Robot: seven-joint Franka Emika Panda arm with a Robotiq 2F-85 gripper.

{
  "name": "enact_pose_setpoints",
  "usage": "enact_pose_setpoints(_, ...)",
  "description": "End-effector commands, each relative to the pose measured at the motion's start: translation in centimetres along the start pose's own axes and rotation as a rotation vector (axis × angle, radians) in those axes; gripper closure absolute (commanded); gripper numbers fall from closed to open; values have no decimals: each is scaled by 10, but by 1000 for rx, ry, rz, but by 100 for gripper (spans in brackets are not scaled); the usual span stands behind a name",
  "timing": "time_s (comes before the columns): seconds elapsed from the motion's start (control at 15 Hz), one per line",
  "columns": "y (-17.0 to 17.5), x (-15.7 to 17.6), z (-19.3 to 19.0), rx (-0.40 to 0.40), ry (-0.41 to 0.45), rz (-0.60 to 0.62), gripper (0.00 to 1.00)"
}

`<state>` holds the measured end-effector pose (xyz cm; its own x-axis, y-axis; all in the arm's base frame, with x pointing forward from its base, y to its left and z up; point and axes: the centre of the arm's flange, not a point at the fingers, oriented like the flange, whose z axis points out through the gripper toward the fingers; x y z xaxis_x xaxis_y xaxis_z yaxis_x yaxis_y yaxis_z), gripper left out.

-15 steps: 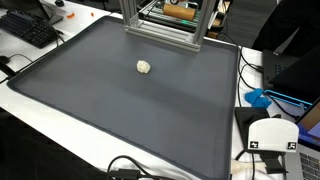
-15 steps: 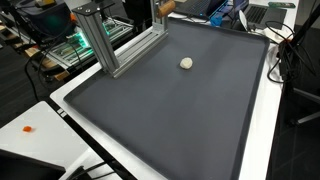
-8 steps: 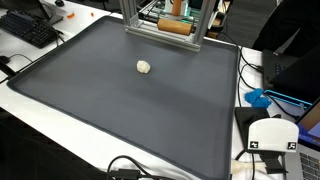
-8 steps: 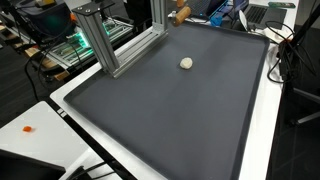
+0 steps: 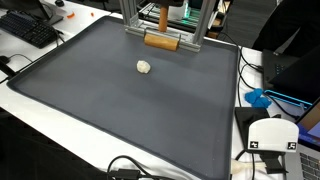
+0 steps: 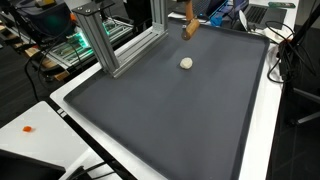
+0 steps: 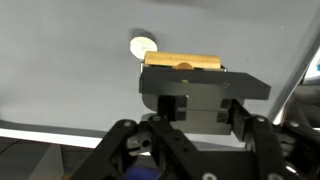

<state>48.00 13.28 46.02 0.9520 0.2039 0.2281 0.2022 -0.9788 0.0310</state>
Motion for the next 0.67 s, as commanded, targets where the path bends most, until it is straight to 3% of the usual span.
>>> enact_pose_setpoints(0.0,3,1,3,-5,5,1,40)
enact_pose_setpoints(0.2,6,1,7,-8,6,3,40)
enact_pose_setpoints(0.27,6,1,7,-8,7,3,65)
enact_pose_setpoints(0.6,19,3,35,-2,-4,21,65)
